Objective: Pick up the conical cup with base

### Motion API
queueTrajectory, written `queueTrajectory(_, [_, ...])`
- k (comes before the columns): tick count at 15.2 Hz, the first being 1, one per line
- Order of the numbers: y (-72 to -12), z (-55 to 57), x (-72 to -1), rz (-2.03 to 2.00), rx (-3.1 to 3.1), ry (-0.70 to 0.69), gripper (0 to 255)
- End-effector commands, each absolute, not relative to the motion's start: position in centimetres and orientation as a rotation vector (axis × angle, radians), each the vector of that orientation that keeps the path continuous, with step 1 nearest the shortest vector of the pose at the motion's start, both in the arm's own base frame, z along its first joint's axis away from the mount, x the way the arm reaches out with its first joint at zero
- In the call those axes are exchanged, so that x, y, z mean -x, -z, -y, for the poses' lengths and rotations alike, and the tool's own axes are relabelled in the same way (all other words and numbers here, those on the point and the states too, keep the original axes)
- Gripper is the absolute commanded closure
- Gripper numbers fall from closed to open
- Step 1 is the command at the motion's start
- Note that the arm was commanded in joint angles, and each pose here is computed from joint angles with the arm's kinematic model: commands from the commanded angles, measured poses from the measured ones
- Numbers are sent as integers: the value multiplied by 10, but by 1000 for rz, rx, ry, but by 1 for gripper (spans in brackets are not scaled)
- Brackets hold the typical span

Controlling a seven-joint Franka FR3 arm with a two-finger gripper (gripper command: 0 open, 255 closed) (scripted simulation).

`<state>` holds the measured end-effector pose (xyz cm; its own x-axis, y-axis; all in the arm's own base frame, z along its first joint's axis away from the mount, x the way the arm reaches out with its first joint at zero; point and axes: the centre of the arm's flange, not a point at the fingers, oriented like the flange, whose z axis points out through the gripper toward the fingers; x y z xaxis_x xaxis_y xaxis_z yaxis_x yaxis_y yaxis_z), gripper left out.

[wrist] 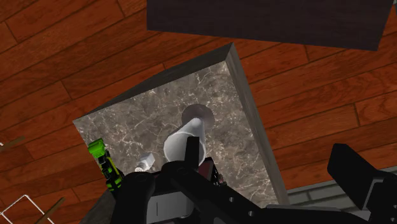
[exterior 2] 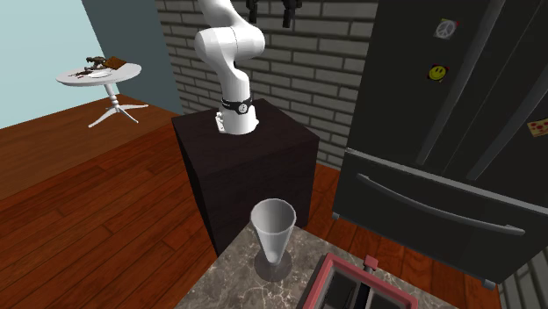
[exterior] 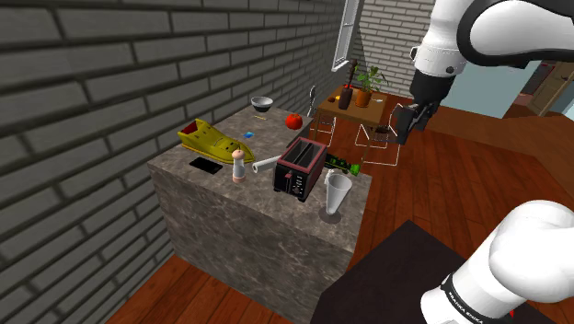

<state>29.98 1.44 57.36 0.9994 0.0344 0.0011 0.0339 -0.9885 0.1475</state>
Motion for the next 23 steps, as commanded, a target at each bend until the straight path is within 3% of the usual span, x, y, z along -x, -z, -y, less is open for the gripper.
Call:
queueTrajectory(1, [-574,-14,-300,-51,-2993,-5,0])
queueTrajectory(23, [-328,39,-438,-186,-2971,-52,0])
